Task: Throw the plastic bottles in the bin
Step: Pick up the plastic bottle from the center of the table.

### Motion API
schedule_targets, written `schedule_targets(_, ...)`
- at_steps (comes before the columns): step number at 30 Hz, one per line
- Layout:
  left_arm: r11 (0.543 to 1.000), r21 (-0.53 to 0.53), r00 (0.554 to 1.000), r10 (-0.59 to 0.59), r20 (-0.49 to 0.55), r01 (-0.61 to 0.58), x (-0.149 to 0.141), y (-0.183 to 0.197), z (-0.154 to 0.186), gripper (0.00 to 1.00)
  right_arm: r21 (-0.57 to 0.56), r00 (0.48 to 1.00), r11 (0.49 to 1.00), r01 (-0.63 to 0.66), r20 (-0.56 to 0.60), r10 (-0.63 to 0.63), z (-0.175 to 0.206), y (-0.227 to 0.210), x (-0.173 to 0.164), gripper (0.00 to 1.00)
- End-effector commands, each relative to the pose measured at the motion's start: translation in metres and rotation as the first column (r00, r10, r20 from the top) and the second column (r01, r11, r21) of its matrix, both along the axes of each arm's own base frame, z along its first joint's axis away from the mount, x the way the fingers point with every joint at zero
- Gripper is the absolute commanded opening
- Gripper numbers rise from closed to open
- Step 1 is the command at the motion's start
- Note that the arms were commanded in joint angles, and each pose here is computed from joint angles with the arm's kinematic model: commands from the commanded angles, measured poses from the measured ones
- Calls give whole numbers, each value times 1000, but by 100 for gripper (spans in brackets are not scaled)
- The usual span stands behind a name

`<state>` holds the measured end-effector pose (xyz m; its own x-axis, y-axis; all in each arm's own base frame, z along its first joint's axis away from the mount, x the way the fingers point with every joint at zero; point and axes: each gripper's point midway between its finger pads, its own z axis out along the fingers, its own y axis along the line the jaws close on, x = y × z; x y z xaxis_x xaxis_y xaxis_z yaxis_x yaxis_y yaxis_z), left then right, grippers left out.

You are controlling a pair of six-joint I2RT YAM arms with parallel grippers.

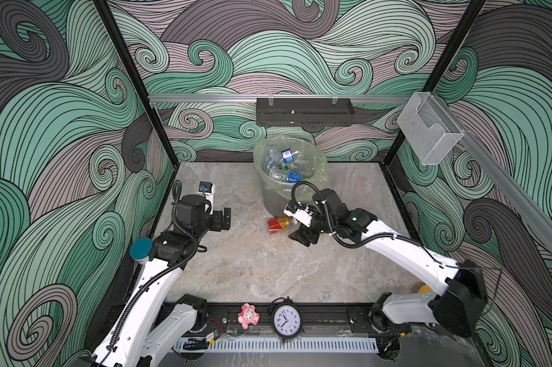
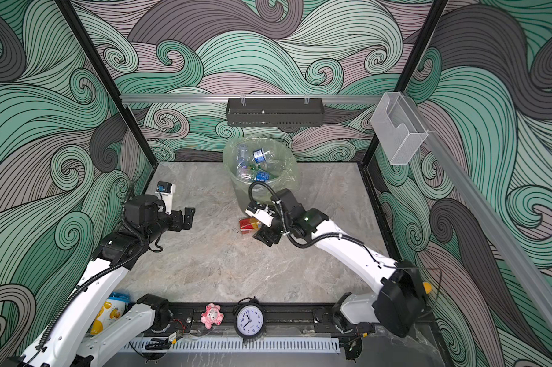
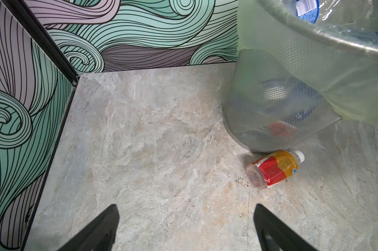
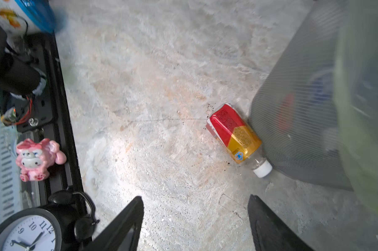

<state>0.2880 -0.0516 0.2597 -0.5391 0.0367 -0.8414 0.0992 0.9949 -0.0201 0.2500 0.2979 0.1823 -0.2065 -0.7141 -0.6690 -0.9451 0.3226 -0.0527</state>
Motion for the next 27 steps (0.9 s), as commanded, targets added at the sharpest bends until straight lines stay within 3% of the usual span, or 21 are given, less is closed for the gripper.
schedule_targets(1,999,-46,998,30,53,-27,1,4,15,99,-168,991,977,-131,-7,131,-32,3,-3,76)
schedule_targets(6,998,-37,997,51,58,-49,-6,13,19,99,-260,984,950,-172,5,179,-55,26,15,75)
schedule_targets(13,996,-24,993,83,82,-81,-19,26,26,99,-400,975,897,-186,36,218,-88,51,35,81)
schedule_targets(27,996,-12,992,90,86,-89,-27,31,28,98,-549,974,829,-106,112,198,-123,48,72,86)
